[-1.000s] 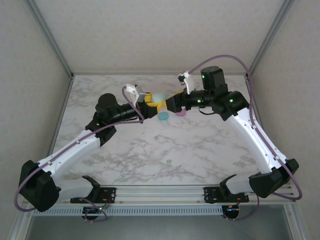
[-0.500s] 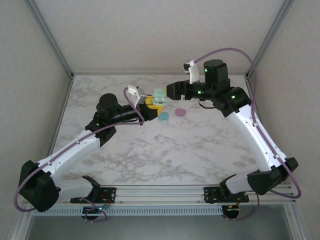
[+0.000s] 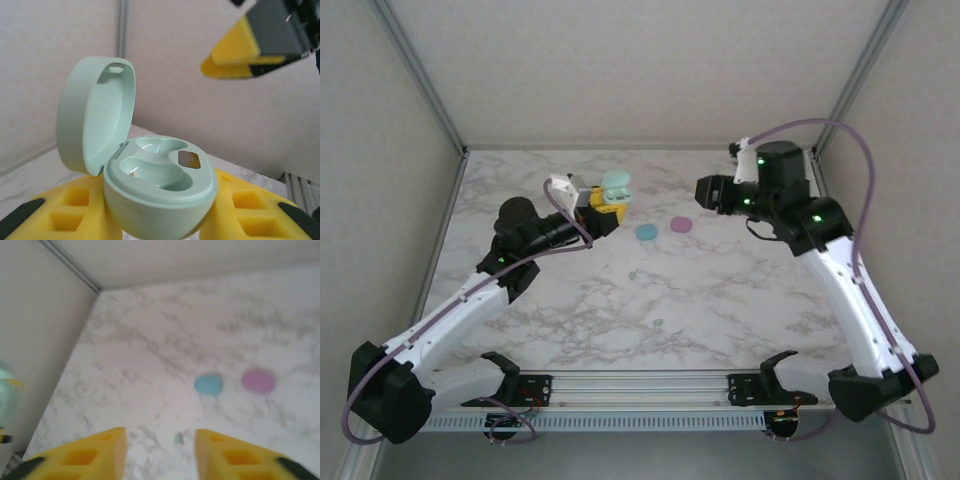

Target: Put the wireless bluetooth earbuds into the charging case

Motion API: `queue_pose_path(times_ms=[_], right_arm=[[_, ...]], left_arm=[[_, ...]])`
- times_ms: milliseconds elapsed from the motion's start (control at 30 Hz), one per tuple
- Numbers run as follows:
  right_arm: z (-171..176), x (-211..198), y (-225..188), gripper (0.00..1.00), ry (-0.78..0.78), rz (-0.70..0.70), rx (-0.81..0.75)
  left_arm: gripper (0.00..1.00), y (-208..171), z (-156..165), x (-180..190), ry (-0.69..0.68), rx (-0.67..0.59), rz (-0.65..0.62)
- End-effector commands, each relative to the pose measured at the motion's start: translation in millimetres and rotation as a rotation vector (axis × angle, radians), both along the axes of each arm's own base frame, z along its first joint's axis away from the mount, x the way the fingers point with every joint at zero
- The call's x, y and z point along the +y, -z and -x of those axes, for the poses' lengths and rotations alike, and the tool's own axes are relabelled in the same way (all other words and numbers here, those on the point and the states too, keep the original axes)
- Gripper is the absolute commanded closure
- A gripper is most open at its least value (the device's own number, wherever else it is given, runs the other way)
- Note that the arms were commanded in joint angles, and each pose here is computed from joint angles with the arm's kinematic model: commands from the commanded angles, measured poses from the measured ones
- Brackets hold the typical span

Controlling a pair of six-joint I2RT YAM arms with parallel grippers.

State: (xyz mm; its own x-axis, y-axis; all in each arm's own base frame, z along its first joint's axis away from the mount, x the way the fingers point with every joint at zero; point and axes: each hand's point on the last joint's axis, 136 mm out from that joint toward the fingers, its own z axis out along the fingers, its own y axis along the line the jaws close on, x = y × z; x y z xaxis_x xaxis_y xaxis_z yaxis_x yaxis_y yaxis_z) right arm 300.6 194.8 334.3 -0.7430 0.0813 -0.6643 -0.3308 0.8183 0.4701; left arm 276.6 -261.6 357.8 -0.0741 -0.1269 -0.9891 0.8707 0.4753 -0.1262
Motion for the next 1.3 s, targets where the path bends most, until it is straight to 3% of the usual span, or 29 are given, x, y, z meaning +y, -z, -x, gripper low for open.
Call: queue_pose_path(times_ms=[0, 167, 367, 600, 767, 1100, 1267], right_arm=[[29, 16, 105, 0.64, -0.027, 0.019, 0.415], [74, 36, 199, 0.60, 0.121, 0.076, 0.733], [124, 60, 252, 0.55, 0.182, 0.179, 0.855], [143, 65, 277, 0.56, 0.288, 0.175, 0.906], [148, 78, 293, 0.57, 0.262, 0.139, 0.960], [153, 78, 312, 0.56, 0.305, 0.214, 0.972], [148, 81, 312, 0.61, 0.287, 0.244, 0.949]], left_arm=[[0.76, -20, 1, 21, -0.082, -0.048, 0.048], [0.75, -24, 5, 33, -0.135, -0.069, 0.035], [0.75, -23, 9, 34, -0.129, -0.078, 0.016], [0.74, -21, 11, 32, -0.112, -0.080, 0.005], [0.74, -16, 11, 30, -0.102, -0.073, -0.004], [0.74, -10, 13, 27, -0.079, -0.064, -0.041], [0.74, -8, 13, 27, -0.078, -0.058, -0.040]])
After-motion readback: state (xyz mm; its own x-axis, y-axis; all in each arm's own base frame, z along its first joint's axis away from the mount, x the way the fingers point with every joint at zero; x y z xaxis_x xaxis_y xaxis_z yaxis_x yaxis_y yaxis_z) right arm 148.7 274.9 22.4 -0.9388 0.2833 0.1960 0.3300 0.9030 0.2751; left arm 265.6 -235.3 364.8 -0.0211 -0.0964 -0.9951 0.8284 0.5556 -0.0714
